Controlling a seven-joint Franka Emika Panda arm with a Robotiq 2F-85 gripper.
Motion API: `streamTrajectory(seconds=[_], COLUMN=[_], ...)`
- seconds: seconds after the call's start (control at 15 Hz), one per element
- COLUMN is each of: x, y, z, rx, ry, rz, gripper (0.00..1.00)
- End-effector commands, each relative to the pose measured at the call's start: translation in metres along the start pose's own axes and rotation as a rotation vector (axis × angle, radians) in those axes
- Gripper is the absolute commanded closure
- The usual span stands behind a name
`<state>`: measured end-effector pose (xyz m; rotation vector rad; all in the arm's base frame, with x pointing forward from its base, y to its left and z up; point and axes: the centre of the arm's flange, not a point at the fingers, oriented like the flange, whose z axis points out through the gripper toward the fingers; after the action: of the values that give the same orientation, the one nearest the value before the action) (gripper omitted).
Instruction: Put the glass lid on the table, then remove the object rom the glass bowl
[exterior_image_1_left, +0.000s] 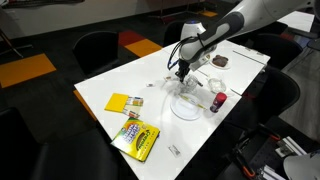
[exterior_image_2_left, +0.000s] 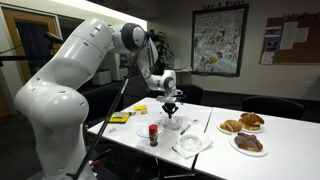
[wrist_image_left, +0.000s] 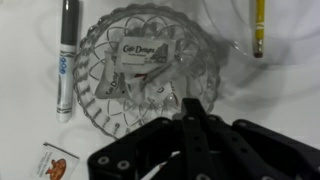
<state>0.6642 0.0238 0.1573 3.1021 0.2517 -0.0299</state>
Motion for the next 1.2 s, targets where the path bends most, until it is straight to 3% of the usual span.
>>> streamTrajectory(seconds=[0.0, 0.27, 0.67, 0.93, 1.13], x=[0.004, 0.007, 0.008, 0.02, 0.025], y=[-0.036, -0.052, -0.046, -0.067, -0.095], z=[-0.011, -0.029, -0.077, -0.097, -0.083], rx=[-0.006, -0.01, -0.014, 0.053, 0.132], ry=[0.035, 0.064, 0.139, 0.267, 0.289], rz=[-0.025, -0.036, -0.035, -0.166, -0.27], gripper=[1.0, 1.0, 1.0, 1.0, 1.0])
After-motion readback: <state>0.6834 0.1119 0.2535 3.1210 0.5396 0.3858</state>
